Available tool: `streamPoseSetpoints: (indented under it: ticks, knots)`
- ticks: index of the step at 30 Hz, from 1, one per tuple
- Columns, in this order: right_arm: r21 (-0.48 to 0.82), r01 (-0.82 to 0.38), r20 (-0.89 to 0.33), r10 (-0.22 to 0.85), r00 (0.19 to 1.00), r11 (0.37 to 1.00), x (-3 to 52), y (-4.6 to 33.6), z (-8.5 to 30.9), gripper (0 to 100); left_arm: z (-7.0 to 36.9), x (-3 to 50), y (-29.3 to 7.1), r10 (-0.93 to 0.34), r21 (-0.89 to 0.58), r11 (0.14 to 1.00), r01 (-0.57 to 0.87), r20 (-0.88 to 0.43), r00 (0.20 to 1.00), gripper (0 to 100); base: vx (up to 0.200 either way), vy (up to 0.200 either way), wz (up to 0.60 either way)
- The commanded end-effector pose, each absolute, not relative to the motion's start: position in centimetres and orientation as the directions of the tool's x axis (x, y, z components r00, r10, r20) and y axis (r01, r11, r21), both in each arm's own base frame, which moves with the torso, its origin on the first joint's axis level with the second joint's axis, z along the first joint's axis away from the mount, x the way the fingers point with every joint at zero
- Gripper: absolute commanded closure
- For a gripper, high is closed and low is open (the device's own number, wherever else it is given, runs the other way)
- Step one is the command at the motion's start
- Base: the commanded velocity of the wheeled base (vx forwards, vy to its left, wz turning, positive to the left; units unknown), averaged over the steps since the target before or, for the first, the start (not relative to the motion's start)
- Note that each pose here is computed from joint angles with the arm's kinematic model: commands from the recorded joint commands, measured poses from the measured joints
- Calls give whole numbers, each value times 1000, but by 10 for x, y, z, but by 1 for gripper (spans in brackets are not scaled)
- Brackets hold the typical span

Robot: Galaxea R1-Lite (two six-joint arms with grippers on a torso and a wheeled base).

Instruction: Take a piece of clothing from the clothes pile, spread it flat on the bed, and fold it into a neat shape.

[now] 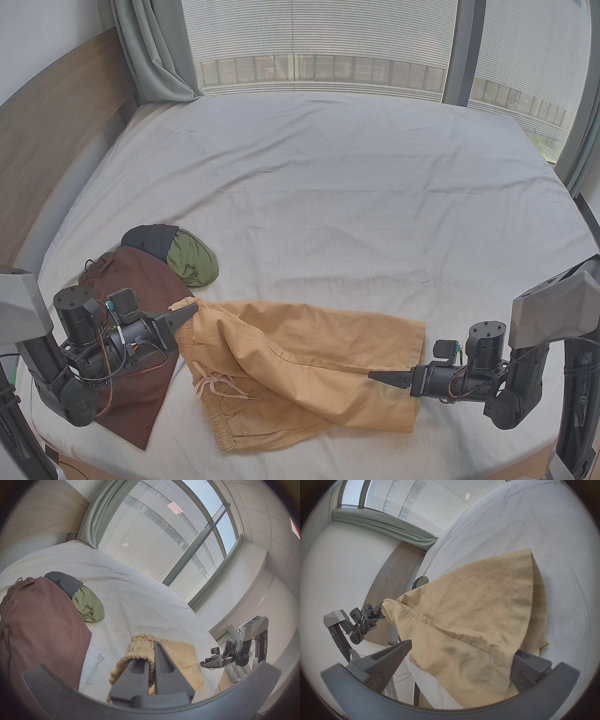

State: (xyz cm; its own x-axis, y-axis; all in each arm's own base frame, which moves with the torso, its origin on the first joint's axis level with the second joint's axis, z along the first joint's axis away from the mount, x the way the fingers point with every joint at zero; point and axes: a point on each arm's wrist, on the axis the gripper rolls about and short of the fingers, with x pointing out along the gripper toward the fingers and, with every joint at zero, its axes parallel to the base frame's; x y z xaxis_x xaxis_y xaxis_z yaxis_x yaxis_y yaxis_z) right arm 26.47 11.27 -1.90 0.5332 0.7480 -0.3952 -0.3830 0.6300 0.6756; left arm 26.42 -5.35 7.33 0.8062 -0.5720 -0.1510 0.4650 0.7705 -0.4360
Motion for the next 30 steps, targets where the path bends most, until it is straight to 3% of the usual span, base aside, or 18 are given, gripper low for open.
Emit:
streamPoseSetpoints:
  ticks: [1,2,15,30]
  knots:
    - [677,-390,-389,753,531,625,265,115,-18,0,73,265,-54,-572,-436,770,466,-150,806,100,0,0,0]
    - [677,-390,-389,753,531,625,265,115,-18,100,73,265,-54,-572,-436,770,465,-151,806,100,0,0,0]
    - [672,-390,-374,744,555,629,267,110,-12,100,74,267,-54,-574,-437,768,469,-144,806,100,0,0,0]
    - [621,-515,-186,749,636,592,266,102,55,100,91,283,-45,-655,-388,708,590,-49,754,100,0,0,0]
